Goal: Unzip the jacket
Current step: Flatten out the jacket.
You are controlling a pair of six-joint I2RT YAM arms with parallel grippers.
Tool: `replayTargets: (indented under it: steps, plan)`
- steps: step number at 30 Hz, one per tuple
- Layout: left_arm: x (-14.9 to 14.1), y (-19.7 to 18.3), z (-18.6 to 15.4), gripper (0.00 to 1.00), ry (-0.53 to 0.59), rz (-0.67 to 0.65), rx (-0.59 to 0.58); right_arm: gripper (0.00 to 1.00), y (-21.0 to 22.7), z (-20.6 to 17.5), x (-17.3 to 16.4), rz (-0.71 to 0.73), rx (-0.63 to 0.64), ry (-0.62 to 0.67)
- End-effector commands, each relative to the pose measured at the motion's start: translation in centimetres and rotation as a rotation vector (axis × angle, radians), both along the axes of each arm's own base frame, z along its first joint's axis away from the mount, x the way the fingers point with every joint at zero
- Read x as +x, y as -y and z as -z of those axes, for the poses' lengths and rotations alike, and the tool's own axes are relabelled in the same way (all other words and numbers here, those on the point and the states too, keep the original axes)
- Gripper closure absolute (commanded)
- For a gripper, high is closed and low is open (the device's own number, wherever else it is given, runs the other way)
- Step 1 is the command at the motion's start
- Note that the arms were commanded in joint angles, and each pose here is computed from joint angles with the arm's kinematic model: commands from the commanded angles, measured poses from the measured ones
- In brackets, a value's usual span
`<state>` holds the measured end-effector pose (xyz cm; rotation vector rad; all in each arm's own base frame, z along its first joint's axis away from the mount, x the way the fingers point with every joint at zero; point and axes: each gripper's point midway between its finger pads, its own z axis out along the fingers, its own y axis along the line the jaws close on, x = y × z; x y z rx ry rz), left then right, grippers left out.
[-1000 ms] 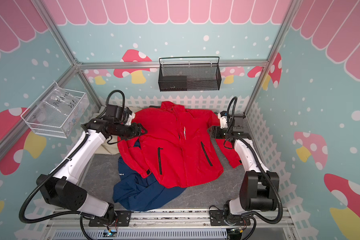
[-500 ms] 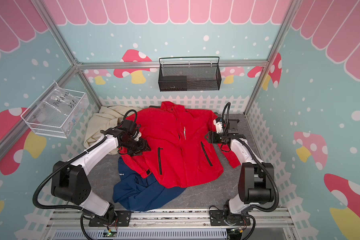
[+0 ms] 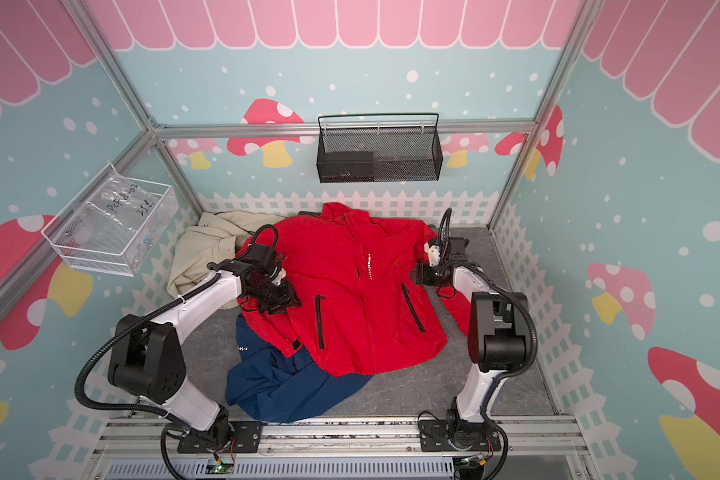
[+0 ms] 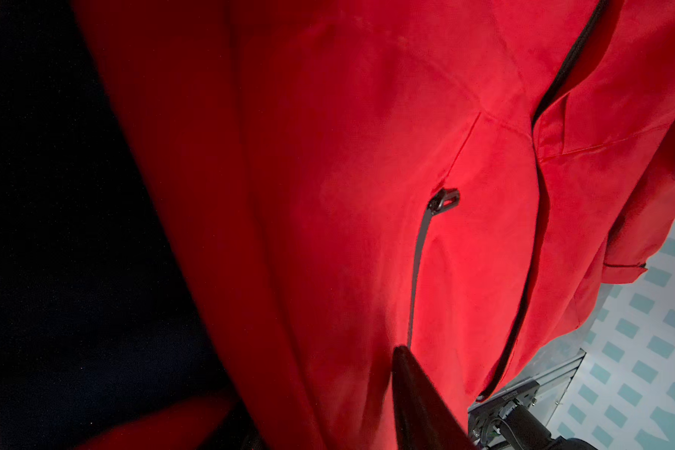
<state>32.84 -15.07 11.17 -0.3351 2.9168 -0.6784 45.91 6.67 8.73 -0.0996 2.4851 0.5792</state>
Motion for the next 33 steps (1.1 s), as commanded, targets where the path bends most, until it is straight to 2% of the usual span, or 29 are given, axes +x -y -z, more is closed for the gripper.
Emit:
replayTargets:
  steps: [1,5,8,10,13,16,24,33]
  plan:
    - [0.2,0.1,0.6,0.56,-0.009,0.004,-0.011,0.35,-0.7,-0.6,1.8,-0.011,0.025,0.038]
    - [0.1,0.1,0.7,0.59,-0.008,0.008,-0.012,0.37,-0.9,1.8,2.6,-0.002,0.045,-0.003]
    - [0.1,0.1,0.5,0.62,0.002,0.006,-0.016,0.45,-0.9,2.7,2.7,0.005,0.053,-0.015]
    - [0.3,0.2,0.4,0.69,0.005,0.006,-0.020,0.58,-0.8,3.2,2.4,0.009,0.049,-0.024]
    - [0.4,0.6,-0.2,0.76,0.015,0.020,-0.041,0.84,-0.6,2.9,1.6,0.019,0.038,-0.009]
    - [0.3,0.5,-1.0,0.82,0.033,0.025,-0.040,0.98,-0.7,2.1,1.1,0.019,0.042,0.016]
    - [0.2,1.1,-3.0,1.00,0.052,0.082,-0.048,1.00,0.3,-0.2,0.8,0.049,0.002,0.051]
    - [-1.4,1.2,-3.1,1.00,0.039,0.073,-0.053,1.00,1.7,-0.9,0.2,0.083,-0.009,0.049]
